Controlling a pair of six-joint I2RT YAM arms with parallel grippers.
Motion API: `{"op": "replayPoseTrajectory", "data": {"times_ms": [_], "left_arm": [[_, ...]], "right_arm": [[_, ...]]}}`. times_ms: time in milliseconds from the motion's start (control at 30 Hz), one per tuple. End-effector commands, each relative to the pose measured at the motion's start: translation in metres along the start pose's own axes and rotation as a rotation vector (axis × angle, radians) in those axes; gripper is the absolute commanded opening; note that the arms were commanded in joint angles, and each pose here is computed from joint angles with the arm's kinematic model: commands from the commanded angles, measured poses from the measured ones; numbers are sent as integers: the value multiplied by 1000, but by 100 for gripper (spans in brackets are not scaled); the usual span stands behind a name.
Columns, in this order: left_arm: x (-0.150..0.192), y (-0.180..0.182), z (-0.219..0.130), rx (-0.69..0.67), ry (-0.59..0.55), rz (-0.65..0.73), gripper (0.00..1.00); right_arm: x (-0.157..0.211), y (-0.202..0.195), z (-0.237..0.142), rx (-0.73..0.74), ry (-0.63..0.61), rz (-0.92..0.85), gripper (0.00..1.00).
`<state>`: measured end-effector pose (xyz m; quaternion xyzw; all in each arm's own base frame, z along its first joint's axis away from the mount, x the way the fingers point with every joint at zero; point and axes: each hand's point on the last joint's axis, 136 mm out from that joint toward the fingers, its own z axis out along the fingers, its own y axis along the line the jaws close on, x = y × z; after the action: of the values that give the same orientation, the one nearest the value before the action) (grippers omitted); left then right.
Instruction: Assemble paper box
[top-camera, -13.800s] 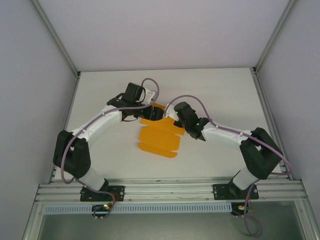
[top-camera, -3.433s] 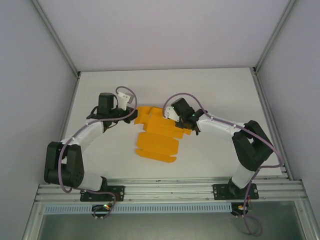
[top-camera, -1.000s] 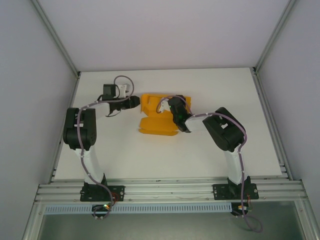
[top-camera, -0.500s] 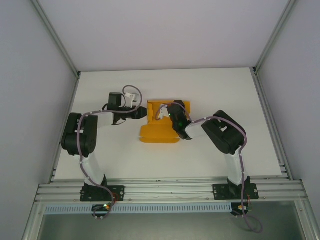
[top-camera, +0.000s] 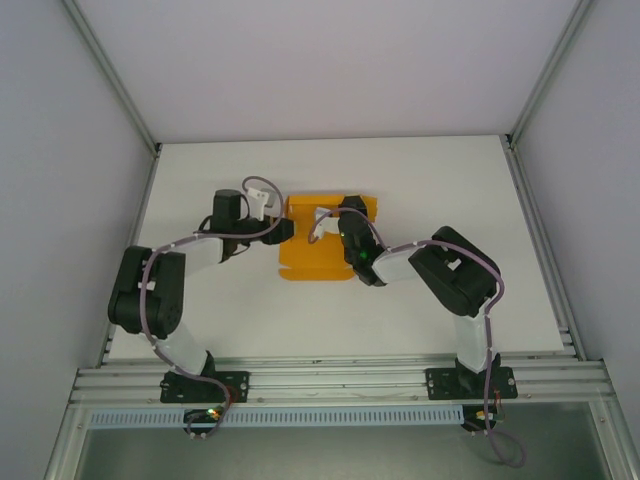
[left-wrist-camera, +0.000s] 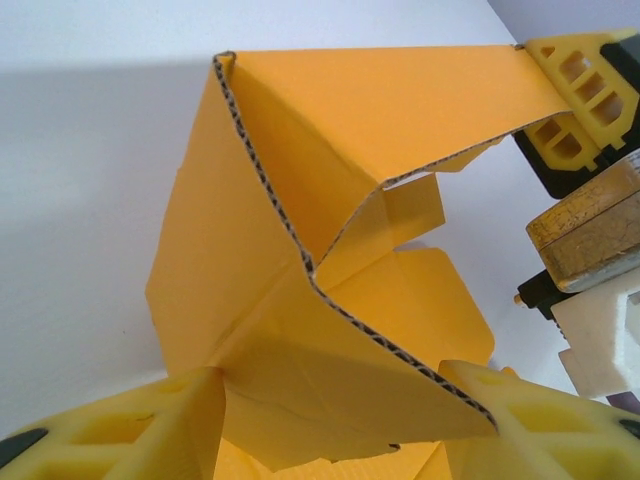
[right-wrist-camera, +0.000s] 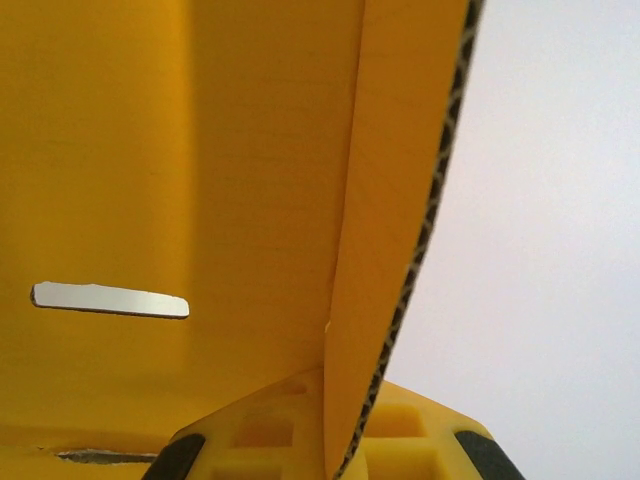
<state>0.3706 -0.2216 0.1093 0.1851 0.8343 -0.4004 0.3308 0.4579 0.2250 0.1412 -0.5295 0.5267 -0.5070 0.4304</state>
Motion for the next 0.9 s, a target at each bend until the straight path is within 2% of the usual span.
{"op": "replayPoseTrajectory", "data": {"times_ms": [0,100,267,433,467,567,700,767,867], "left_arm": [[9,0,2,-60,25,56,57],[15,0,6,-80,42,69,55],[19,-2,7,-93,34,70,57],[22,10,-5,-202,7,50,60],[23,13,-9,-226,3,45,66],[23,11,-18,-244,-20,48,70],[15,9,-36,-296,-74,44,84],[8,23,-51,-389,-108,-5,96],[3,55,-77,-510,-164,-141,99]], "right_arm": [[1,-7,-4,36,23,4,0],[0,-1,-7,25,20,10,0],[-1,17,-14,20,13,9,0],[3,27,-17,37,18,-13,0],[3,26,-17,41,19,-15,0],[2,26,-16,30,20,-14,0],[2,25,-15,28,20,-7,0],[2,26,-15,19,20,-8,0],[2,31,-15,-2,21,-2,0]]}}
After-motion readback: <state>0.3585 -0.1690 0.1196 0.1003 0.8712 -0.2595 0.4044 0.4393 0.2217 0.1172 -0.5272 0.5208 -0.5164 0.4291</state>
